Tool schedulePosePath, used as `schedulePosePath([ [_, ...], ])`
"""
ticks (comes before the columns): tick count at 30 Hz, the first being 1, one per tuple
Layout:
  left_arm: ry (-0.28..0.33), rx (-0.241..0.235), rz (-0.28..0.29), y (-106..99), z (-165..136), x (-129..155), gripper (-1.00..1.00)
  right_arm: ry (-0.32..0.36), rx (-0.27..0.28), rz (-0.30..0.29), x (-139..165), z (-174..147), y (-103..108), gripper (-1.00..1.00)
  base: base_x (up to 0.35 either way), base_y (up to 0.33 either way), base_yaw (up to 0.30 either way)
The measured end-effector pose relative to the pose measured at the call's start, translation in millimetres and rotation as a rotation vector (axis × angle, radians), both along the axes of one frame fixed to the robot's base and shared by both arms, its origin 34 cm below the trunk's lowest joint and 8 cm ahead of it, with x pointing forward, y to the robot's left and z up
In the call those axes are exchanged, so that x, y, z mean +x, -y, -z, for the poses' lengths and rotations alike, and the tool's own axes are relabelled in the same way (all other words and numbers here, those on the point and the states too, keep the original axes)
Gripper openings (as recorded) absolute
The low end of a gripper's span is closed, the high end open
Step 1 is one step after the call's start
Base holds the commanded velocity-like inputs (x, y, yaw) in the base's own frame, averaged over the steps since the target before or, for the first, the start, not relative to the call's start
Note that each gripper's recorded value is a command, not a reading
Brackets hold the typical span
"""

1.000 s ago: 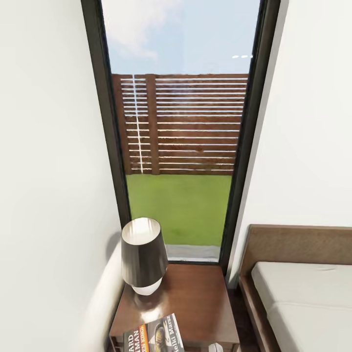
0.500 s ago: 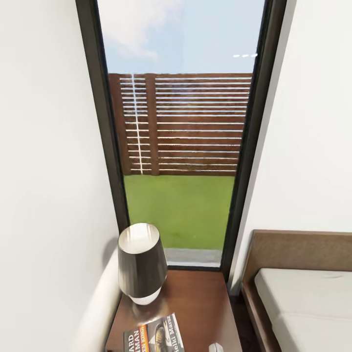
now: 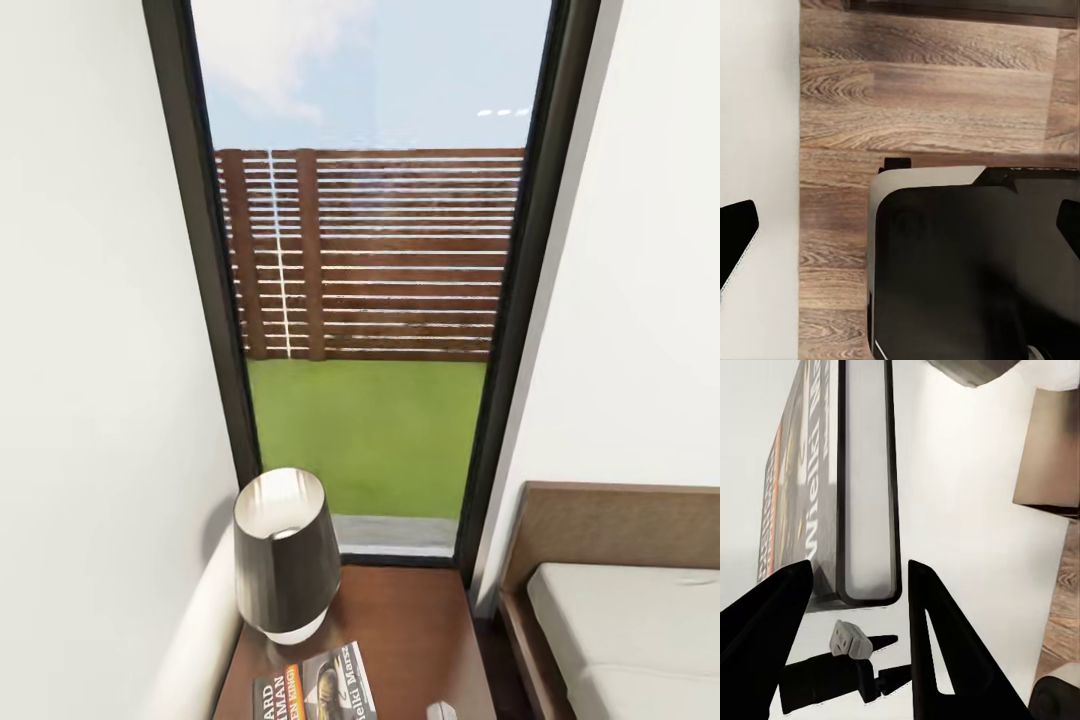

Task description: In the bedroom, move the book from the bed onto either nightstand, and place the two sandals side by side next to the bed.

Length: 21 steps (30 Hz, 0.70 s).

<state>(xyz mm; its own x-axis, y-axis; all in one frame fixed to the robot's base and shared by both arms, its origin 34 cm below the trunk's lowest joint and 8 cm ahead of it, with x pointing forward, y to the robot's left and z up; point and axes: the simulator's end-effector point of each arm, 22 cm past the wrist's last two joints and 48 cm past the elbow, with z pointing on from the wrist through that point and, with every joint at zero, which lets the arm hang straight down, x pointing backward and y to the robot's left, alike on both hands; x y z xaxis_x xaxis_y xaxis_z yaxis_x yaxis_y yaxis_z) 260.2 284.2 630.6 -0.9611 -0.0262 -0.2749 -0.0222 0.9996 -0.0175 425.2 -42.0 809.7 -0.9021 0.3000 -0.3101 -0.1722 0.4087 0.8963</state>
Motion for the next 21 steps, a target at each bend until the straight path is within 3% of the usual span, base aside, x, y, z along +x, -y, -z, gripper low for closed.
schedulePosePath([
  [7, 0.000, 0.000, 0.001, 0, 0, 0, 1.00, -0.001, 0.000, 0.001, 0, 0, 0, -1.00, 0.164, 0.000, 0.000],
  [21, 0.000, 0.006, -0.002, -3, 0, 3, 1.00, 0.014, 0.002, -0.012, 11, -6, 3, -1.00, 0.000, 0.000, 0.000],
])
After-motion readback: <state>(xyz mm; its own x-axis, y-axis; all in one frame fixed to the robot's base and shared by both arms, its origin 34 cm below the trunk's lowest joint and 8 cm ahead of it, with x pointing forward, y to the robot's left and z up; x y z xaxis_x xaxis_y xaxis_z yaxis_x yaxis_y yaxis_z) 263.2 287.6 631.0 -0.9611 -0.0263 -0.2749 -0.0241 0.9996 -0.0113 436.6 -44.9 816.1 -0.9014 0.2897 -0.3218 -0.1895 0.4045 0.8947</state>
